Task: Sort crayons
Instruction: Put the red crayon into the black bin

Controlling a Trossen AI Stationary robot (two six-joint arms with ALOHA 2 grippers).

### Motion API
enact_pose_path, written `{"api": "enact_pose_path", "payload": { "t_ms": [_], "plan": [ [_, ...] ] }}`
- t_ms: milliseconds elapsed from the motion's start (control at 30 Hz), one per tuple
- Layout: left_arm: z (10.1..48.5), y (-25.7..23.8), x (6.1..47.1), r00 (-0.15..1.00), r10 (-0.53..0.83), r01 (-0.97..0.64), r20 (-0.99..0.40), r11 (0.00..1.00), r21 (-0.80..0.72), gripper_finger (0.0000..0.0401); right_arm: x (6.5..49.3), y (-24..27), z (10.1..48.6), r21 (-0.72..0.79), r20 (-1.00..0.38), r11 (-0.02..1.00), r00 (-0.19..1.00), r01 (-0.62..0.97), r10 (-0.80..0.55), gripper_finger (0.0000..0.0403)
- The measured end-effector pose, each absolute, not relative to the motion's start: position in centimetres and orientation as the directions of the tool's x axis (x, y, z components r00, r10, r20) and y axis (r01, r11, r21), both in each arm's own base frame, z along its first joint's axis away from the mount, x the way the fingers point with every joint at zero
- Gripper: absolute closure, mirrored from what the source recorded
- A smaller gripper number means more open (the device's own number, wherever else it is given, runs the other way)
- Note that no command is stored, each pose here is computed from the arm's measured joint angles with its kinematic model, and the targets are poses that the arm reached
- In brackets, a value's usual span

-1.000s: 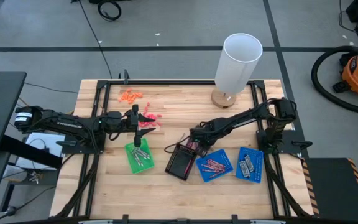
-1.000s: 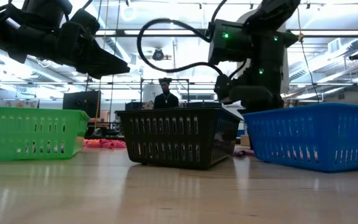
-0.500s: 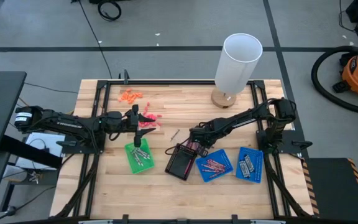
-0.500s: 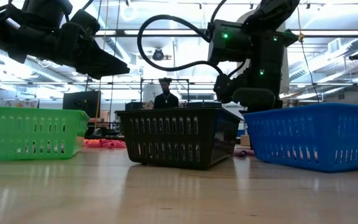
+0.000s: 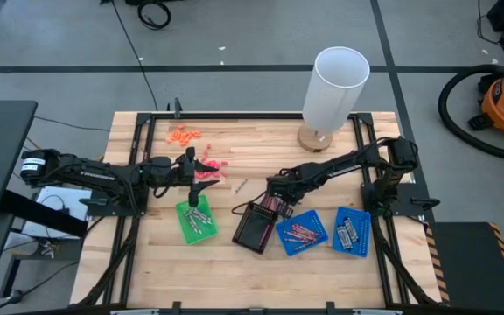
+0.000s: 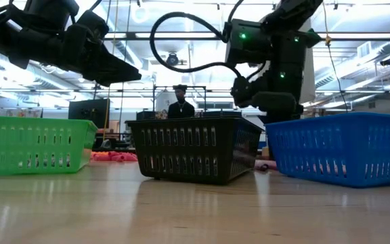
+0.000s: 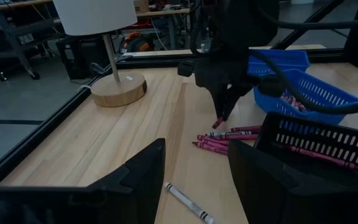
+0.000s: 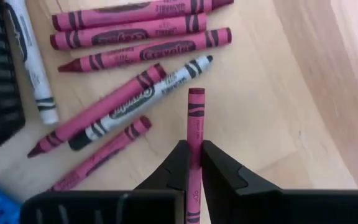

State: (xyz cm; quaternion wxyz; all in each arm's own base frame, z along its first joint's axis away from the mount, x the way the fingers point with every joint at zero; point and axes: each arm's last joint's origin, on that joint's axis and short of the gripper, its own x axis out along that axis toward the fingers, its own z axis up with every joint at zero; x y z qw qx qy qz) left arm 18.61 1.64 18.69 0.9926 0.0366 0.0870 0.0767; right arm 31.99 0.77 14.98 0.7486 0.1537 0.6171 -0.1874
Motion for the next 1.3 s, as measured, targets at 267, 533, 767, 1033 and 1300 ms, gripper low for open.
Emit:
{"api": "enact_pose_path", "payload": {
  "t_ms": [267, 533, 767, 1033, 1300],
  "plan": [
    [18.7, 1.6, 18.6, 0.973, 0.159, -0.146, -0.167, 0.986, 0.086, 0.0214, 32.9, 0.7, 16.5, -0.024, -0.977, 0.912, 0.184, 0.409, -0.108, 0.0367],
    [18.6, 1.6, 18.6, 0.971, 0.159, -0.145, -0.177, 0.986, 0.087, 0.0214, 34.2, 0.8, 19.2, -0.044, -0.964, 0.939, 0.230, 0.342, -0.129, 0.0367],
    [18.5, 1.6, 18.6, 0.970, 0.159, -0.145, -0.183, 0.986, 0.087, 0.0214, 33.9, 1.6, 21.5, -0.024, -0.947, 0.951, 0.297, 0.307, -0.120, 0.0367],
    [18.5, 1.7, 18.6, 0.970, 0.160, -0.146, -0.183, 0.985, 0.087, 0.0214, 33.6, 4.8, 25.0, 0.038, -0.855, 0.994, 0.519, 0.100, -0.019, 0.0367],
    [18.5, 1.7, 18.6, 0.970, 0.160, -0.146, -0.182, 0.985, 0.087, 0.0214, 36.2, 8.3, 23.2, -0.072, -0.753, 0.940, 0.636, -0.334, 0.168, 0.0367]
  ]
}}
